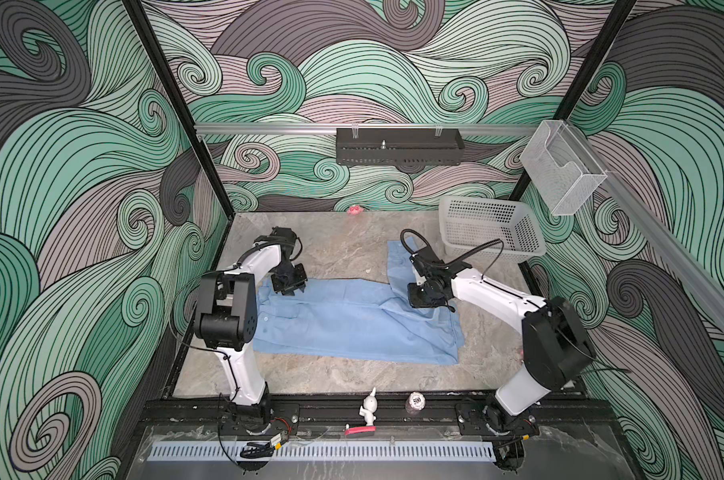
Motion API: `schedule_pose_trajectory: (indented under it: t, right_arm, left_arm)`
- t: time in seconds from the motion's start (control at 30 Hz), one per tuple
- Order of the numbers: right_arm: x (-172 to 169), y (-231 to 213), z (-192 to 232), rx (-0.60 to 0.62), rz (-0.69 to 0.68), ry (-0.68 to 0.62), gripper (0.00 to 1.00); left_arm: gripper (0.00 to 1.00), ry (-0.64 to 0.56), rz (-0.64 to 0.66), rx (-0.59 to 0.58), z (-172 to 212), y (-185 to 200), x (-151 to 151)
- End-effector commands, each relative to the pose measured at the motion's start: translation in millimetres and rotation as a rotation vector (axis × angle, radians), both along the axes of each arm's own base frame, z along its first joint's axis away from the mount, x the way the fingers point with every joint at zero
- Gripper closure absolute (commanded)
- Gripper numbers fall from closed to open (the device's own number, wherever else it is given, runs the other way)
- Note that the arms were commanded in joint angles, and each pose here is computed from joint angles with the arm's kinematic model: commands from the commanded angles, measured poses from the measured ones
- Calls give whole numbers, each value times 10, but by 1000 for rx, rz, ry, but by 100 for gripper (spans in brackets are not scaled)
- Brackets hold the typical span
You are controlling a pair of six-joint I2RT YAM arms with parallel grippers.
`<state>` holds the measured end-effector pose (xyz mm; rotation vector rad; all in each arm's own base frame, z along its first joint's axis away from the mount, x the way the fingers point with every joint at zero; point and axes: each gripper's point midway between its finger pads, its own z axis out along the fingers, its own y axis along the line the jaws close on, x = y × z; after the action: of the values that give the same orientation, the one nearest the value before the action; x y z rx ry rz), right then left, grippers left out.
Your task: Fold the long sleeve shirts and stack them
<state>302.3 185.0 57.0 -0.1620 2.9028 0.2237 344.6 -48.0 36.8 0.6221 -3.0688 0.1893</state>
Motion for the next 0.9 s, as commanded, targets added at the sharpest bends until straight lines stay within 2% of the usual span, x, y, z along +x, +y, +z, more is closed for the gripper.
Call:
schedule_pose_trajectory:
  t: [0.0,0.2,0.37,0.43,0.53,0.67,0.77,0.87]
  right_arm:
    - [-77,-29,-177,-9,-10,53,70]
    - [-249,-316,-443,-79,-39,120,73]
    - [-254,-438,-539,-104,-55,149,73]
    - [-204,-414,-447,-90,-37,117,70]
    - [-10,-348,-106,-46,-6,-13,54]
    - [334,-368,429,-6,-31,-194,38]
    - [610,-448,600,-29,-62,-255,30]
    - [883,-468,580,-55,-78,-252,26]
  left_arm:
    - [67,38,87,54,-48,230,-112]
    - [68,80,165,131,-97,549,-386]
    - [67,114,176,131,-165,576,-369]
    - [67,107,174,115,-141,550,-327]
    - [63,14,157,45,59,416,-163]
    - [57,-179,61,14,629,214,80]
    - [53,-290,-10,-11,969,53,158]
    - [52,-334,-31,-41,1106,-52,160]
